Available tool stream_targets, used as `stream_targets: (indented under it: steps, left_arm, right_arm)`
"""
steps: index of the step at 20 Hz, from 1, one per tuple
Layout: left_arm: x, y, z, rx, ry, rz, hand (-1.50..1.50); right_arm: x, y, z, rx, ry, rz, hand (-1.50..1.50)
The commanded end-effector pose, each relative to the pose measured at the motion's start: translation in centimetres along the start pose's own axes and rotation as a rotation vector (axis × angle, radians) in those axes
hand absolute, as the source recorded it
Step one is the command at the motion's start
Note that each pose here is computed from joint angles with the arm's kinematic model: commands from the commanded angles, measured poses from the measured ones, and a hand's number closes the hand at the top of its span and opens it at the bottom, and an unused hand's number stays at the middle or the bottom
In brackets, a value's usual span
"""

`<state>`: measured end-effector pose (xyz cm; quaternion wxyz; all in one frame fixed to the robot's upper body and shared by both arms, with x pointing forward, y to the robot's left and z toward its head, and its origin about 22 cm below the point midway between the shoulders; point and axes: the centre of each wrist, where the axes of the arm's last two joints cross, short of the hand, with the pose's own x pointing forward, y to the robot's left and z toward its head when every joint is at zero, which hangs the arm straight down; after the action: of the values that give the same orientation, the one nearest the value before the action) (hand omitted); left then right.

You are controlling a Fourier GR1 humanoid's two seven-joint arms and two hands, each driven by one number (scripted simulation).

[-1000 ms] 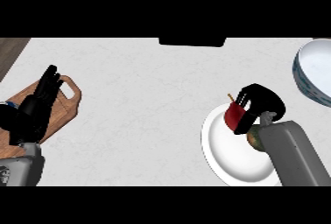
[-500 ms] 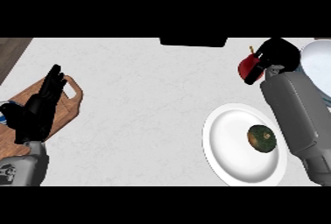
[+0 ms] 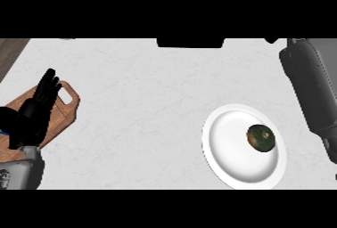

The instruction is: Pick the pear from the plate and place it in the bowl

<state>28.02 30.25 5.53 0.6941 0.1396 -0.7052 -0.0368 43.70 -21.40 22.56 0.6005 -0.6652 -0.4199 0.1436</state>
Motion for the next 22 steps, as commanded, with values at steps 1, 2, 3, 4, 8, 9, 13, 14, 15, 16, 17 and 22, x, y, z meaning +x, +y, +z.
stream_targets:
  steps: [1, 2, 3, 4, 8, 9, 13, 14, 15, 16, 17, 22]
  left_arm:
    - [1.0, -0.3, 0.6, -0.012, -0.013, -0.003, 0.0]
    - [-1.2, 0.7, 0.3, 0.013, 0.01, 0.0, 0.0]
    - [0.6, -2.5, 0.4, -0.006, -0.015, -0.006, 0.0]
    - [0.9, 1.0, -0.7, 0.004, 0.002, -0.013, 0.0]
    - [0.2, -0.3, -0.1, 0.026, -0.003, -0.002, 0.0]
    - [-1.3, 0.3, 0.3, 0.015, -0.007, 0.001, 0.0]
    - [0.4, -1.5, -0.3, -0.006, -0.01, 0.004, 0.0]
    - [0.3, 0.3, 1.5, -0.001, -0.004, 0.001, 0.0]
    - [-0.1, 0.7, -1.1, 0.008, -0.001, 0.007, 0.0]
    - [1.1, -0.3, 0.1, -0.006, -0.02, -0.003, 0.0]
    - [0.2, 1.1, -0.8, 0.0, -0.018, -0.001, 0.0]
    - [0.7, -0.9, -0.5, 0.001, -0.027, 0.0, 0.0]
  right_arm:
    - [-0.7, -2.0, -2.1, -0.08, 0.077, -0.041, 1.5]
    - [0.5, -3.6, -1.6, -0.08, 0.075, -0.068, 1.5]
    - [-1.4, -4.0, -3.9, -0.096, 0.078, -0.088, 1.5]
    - [-2.2, -2.9, -3.8, -0.083, 0.08, -0.074, 1.5]
    - [-6.4, -2.2, -6.1, -0.084, 0.103, -0.145, 1.5]
    - [-7.1, -0.1, -5.5, -0.083, 0.109, -0.182, 1.5]
    - [-11.4, 0.5, -8.8, -0.075, 0.127, -0.197, 1.5]
    - [-11.1, 1.2, -8.5, -0.06, 0.143, -0.194, 1.5]
    - [-13.1, 1.6, -9.2, -0.064, 0.127, -0.197, 1.5]
    - [-14.0, 0.8, -10.3, -0.059, 0.142, -0.2, 1.5]
    - [-15.5, 1.2, -10.5, -0.066, 0.127, -0.2, 1.5]
    - [-17.2, 3.1, -10.8, -0.067, 0.138, -0.197, 1.5]
